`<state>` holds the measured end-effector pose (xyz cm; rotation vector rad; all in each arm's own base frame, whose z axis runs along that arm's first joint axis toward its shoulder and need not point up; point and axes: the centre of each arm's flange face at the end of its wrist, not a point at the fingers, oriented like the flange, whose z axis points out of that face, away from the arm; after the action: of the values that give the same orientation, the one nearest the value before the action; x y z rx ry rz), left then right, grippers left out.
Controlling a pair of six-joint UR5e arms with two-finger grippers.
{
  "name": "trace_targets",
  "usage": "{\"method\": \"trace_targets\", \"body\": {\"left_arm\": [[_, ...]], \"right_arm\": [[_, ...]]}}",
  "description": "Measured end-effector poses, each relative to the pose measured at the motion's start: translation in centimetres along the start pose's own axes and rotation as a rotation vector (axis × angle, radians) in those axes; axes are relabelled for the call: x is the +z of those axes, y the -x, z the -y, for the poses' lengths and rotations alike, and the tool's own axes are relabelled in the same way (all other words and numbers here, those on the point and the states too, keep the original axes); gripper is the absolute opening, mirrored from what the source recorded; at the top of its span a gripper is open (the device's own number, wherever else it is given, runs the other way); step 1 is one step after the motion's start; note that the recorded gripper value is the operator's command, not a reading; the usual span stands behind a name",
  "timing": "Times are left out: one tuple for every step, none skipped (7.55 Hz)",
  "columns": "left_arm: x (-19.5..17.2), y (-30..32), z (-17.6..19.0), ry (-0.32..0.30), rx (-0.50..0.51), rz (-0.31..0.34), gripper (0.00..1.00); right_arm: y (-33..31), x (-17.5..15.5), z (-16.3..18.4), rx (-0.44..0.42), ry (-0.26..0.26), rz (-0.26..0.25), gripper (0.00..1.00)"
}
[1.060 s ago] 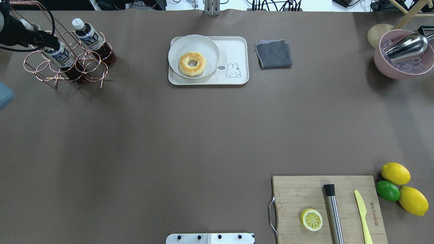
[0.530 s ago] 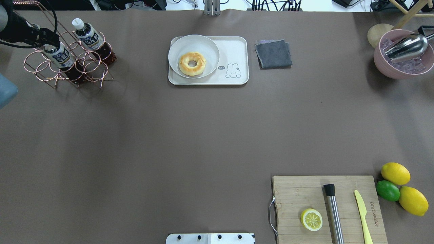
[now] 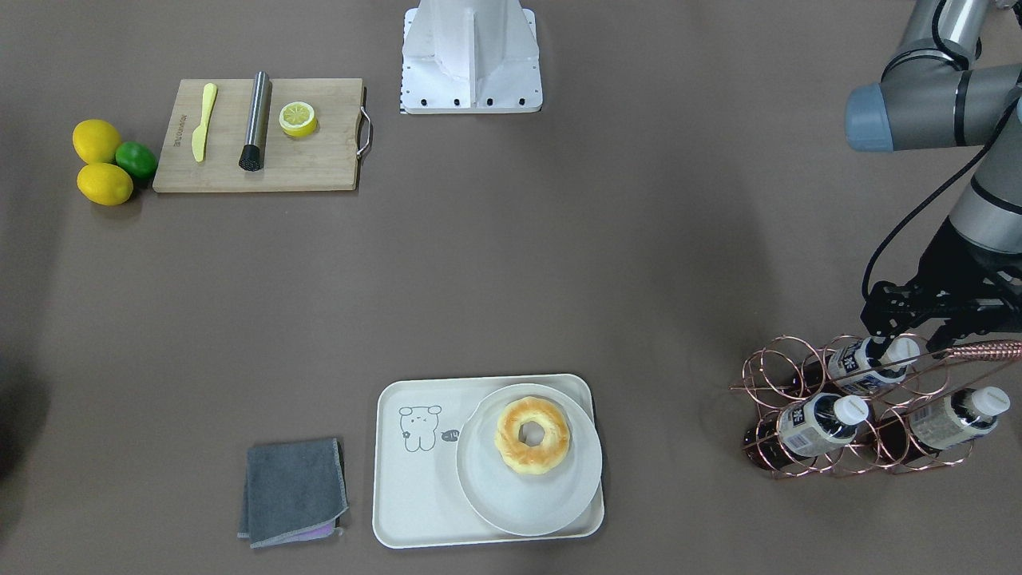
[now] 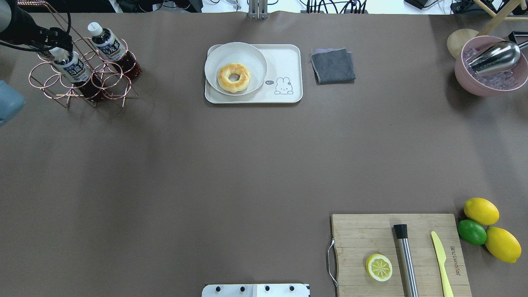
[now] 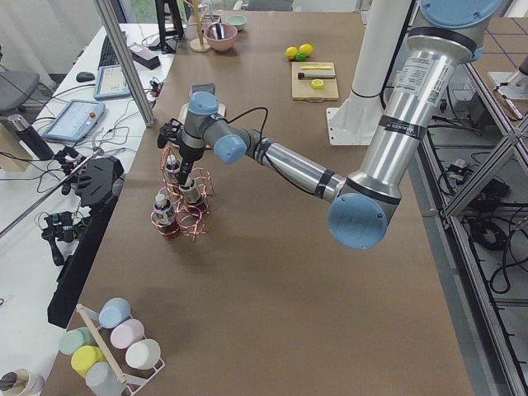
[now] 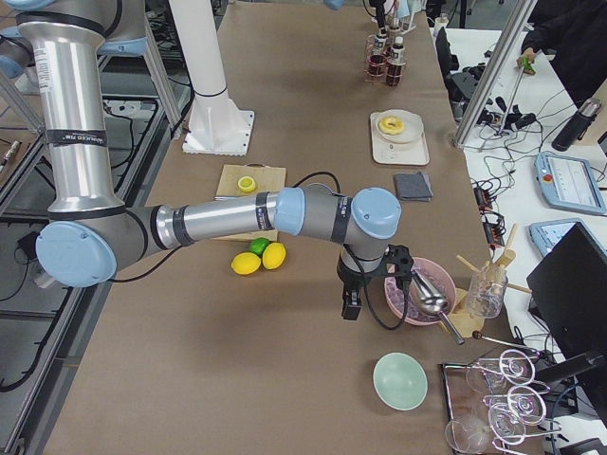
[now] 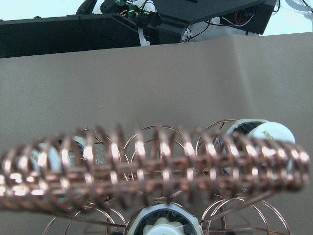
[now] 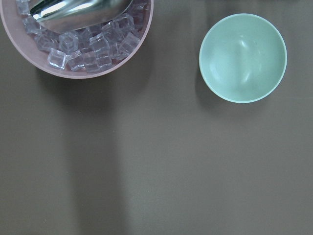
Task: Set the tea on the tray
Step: 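Close the left gripper on the bottle cap and lift it upward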
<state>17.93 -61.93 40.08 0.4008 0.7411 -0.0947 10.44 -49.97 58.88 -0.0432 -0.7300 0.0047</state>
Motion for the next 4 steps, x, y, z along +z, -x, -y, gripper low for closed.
{"method": "trace_targets", "body": {"left_arm": [[0.27,0.26,0.11,-0.001,-0.001,0.001,0.75],[0.44,0.39,0.15,-0.004,0.0,-0.001,0.75],[0.49,0.45,0.15,-0.008,0.0,-0.005,0.68],[0.5,0.5,0.11,-0.009,0.001,-0.007,0.53]], "right_arm": [[-0.01,0.01,-0.02,0.0,0.0,0.0,1.0],[-0.03,0.04,-0.03,0.001,0.001,0.0,1.0],[-0.08,0.1,-0.06,0.002,0.002,0.0,1.0],[-0.1,0.12,-0.08,0.002,0.002,0.0,1.0]]}}
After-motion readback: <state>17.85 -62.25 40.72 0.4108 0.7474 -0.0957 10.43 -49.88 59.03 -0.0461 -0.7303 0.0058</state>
